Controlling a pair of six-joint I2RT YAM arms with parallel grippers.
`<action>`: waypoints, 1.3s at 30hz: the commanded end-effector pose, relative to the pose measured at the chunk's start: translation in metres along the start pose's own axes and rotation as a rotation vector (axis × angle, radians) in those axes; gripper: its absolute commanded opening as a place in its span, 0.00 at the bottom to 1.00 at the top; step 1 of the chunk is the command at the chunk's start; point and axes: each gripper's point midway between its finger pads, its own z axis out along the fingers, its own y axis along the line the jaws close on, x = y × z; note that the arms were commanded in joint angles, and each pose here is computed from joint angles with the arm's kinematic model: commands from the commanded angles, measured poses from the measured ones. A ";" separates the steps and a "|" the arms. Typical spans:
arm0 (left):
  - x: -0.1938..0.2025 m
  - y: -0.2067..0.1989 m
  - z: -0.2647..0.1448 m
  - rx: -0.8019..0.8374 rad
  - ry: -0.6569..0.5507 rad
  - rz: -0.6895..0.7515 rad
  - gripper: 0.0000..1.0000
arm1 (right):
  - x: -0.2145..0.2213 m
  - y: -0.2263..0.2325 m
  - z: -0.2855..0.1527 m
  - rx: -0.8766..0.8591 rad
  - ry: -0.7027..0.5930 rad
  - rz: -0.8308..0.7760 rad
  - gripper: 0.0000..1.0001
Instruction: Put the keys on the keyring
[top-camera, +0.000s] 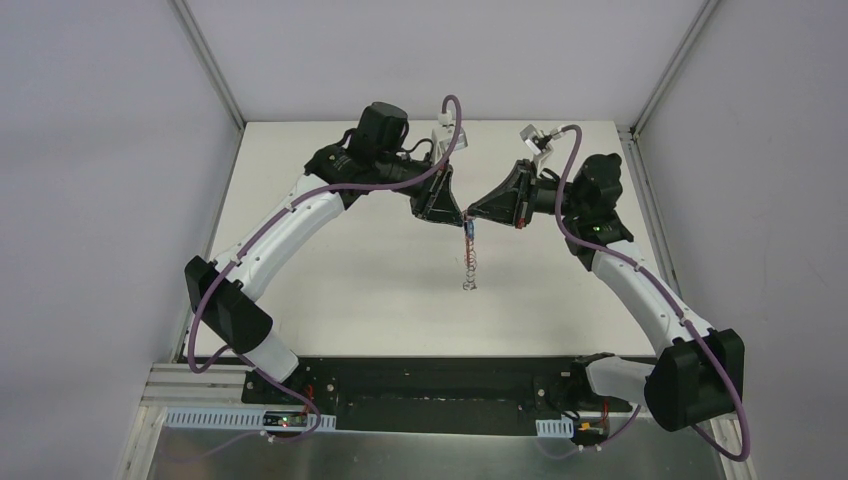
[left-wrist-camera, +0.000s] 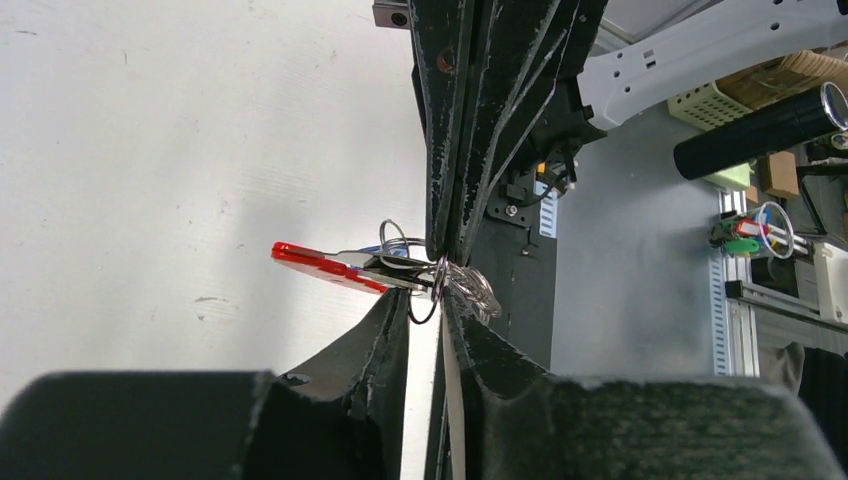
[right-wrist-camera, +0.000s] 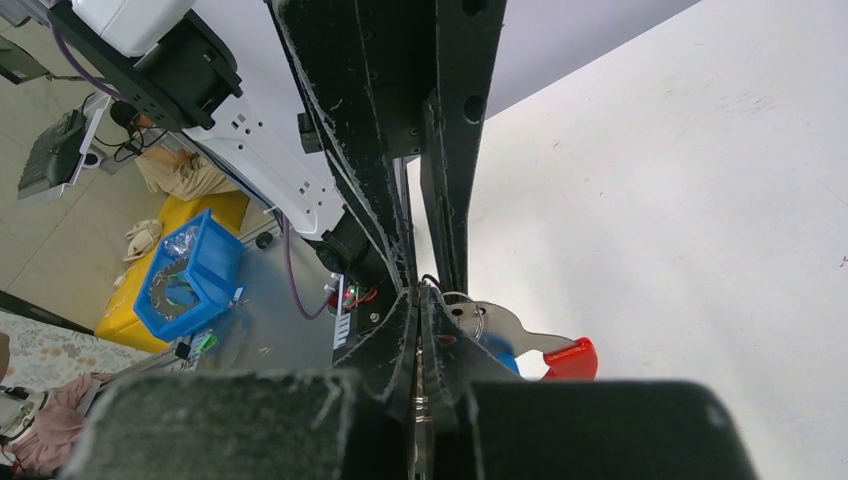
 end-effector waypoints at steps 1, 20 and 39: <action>-0.009 -0.013 -0.008 0.028 -0.039 0.052 0.15 | -0.011 0.006 -0.001 -0.014 -0.027 -0.051 0.00; 0.011 -0.009 -0.022 -0.016 0.056 0.208 0.20 | -0.009 0.002 -0.004 -0.010 -0.023 -0.048 0.00; -0.024 -0.004 -0.015 -0.034 -0.067 0.255 0.45 | -0.004 0.004 -0.005 -0.029 -0.016 -0.042 0.00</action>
